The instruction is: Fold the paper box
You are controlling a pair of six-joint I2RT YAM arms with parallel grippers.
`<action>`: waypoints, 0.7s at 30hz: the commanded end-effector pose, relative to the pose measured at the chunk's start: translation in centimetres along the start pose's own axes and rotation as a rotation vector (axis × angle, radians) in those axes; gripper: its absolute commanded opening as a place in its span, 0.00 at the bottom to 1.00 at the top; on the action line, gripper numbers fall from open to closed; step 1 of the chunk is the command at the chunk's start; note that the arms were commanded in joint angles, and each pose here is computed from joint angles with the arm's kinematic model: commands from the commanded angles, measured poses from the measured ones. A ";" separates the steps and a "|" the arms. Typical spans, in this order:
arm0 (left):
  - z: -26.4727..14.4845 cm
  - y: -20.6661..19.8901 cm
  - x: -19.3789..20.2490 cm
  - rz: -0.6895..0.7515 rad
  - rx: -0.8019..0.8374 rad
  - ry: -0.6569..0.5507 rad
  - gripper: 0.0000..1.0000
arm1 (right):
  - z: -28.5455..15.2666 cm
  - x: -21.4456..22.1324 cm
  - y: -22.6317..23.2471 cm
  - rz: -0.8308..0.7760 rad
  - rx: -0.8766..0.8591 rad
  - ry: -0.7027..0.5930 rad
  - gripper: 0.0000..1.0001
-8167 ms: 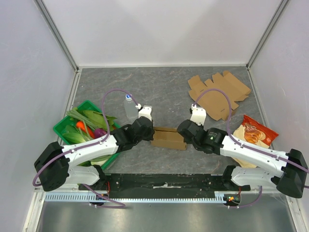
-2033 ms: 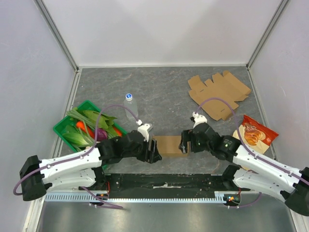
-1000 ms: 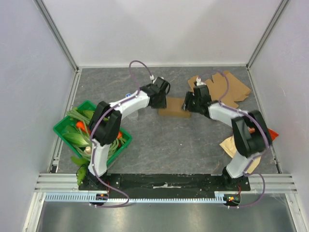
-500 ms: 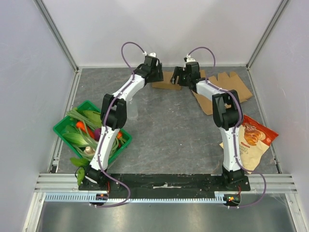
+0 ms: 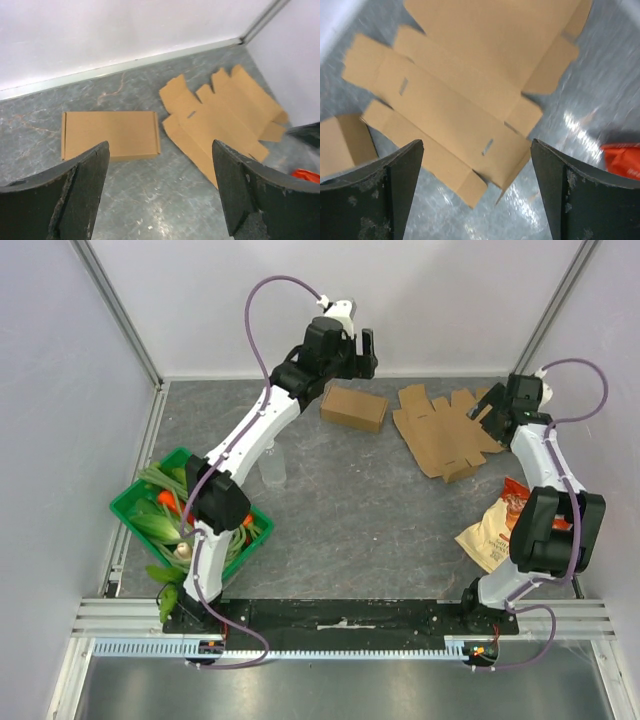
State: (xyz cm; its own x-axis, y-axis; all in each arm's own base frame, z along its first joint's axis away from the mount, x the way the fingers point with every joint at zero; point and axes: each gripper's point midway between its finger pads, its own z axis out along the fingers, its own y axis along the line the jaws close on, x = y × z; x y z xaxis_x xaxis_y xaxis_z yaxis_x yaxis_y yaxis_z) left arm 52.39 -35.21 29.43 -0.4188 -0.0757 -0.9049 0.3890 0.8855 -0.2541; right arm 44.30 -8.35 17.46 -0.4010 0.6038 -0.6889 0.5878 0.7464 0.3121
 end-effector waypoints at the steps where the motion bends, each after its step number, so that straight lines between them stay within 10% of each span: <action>1: -2.8 -0.6 0.7 -0.018 0.054 0.050 0.88 | 2.3 9.0 -2.4 0.100 0.011 0.260 0.94; 10: -10.2 -6.8 4.4 -0.029 0.238 0.103 0.81 | 6.2 11.9 -1.6 0.154 -0.037 0.293 0.73; 16: -15.2 -10.6 7.0 0.002 0.321 0.131 0.79 | 5.1 13.5 -2.2 0.196 -0.036 0.334 0.26; 21: -18.9 -11.4 9.8 0.022 0.367 0.171 0.79 | -0.5 5.9 -1.0 0.136 -0.072 0.124 0.01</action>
State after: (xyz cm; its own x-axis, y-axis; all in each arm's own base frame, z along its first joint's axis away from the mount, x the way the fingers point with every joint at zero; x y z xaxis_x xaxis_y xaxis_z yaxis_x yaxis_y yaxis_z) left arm 30.10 -38.86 26.68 -0.5569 0.1215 -0.8217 0.6403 0.6929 -0.3315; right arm 40.16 -3.61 4.42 -0.5074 0.7781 -0.3704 0.6648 0.6269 0.4062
